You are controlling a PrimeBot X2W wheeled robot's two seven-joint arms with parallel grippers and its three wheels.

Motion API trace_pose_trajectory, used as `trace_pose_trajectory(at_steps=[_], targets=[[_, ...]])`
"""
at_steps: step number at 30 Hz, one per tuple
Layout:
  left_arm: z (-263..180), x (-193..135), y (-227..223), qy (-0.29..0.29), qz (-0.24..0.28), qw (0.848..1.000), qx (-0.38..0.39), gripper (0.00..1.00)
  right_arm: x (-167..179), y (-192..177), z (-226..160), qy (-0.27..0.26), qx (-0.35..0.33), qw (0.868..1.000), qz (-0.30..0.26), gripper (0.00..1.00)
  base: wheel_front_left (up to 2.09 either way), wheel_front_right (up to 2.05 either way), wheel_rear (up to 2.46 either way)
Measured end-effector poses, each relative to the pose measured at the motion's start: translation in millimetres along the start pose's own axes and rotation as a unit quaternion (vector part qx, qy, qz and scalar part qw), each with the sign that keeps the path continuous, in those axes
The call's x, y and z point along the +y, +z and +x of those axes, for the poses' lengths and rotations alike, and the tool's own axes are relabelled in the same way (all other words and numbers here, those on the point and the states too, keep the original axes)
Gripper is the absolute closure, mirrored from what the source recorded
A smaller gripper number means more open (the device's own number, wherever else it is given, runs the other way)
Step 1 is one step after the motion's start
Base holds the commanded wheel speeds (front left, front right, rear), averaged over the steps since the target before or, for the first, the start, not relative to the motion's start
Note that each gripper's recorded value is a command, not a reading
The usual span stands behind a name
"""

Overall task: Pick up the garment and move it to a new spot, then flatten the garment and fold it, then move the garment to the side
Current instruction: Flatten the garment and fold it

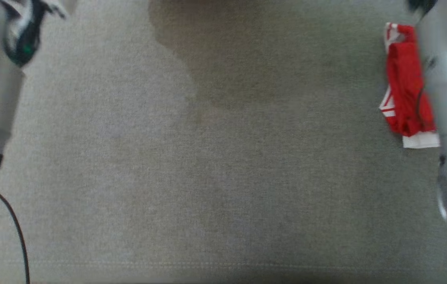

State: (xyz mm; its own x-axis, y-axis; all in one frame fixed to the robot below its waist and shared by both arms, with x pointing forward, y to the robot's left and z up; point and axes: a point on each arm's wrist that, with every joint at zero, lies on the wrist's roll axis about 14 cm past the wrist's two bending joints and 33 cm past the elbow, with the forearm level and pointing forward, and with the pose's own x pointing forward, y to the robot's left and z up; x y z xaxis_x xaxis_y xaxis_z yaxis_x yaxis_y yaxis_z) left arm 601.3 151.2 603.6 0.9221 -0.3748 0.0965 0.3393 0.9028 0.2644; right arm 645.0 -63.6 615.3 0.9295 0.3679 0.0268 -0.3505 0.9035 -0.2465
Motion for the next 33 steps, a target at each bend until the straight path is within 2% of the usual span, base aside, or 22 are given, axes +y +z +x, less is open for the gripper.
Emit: trace_pose_trajectory(at_steps=[5, 9, 15, 24, 33], targets=[[-25, -25, -68, -0.028, 0.006, 0.997, 0.075, 1.0, 50, -95, -15, 0.053, 0.107, 0.993, 0.009, 1.0, 0.0, 0.0, 0.0], [-56, -62, -106, -0.073, 0.002, 0.989, 0.126, 1.0, 77, -133, -38, 0.087, 0.159, 0.983, 0.002, 1.0, 0.0, 0.0, 0.0], [-101, -101, -130, -0.122, -0.003, 0.978, 0.172, 1.0, 84, -154, -71, 0.11, 0.212, 0.97, -0.035, 1.0, 0.0, 0.0, 0.0], [-172, -141, -150, -0.173, -0.002, 0.958, 0.23, 1.0, 68, -193, -151, 0.118, 0.338, 0.931, -0.074, 1.0, 0.0, 0.0, 0.0], [-205, -161, -139, -0.194, -0.004, 0.953, 0.233, 1.0, 55, -196, -217, 0.14, 0.421, 0.893, -0.08, 1.0, 0.0, 0.0, 0.0]])
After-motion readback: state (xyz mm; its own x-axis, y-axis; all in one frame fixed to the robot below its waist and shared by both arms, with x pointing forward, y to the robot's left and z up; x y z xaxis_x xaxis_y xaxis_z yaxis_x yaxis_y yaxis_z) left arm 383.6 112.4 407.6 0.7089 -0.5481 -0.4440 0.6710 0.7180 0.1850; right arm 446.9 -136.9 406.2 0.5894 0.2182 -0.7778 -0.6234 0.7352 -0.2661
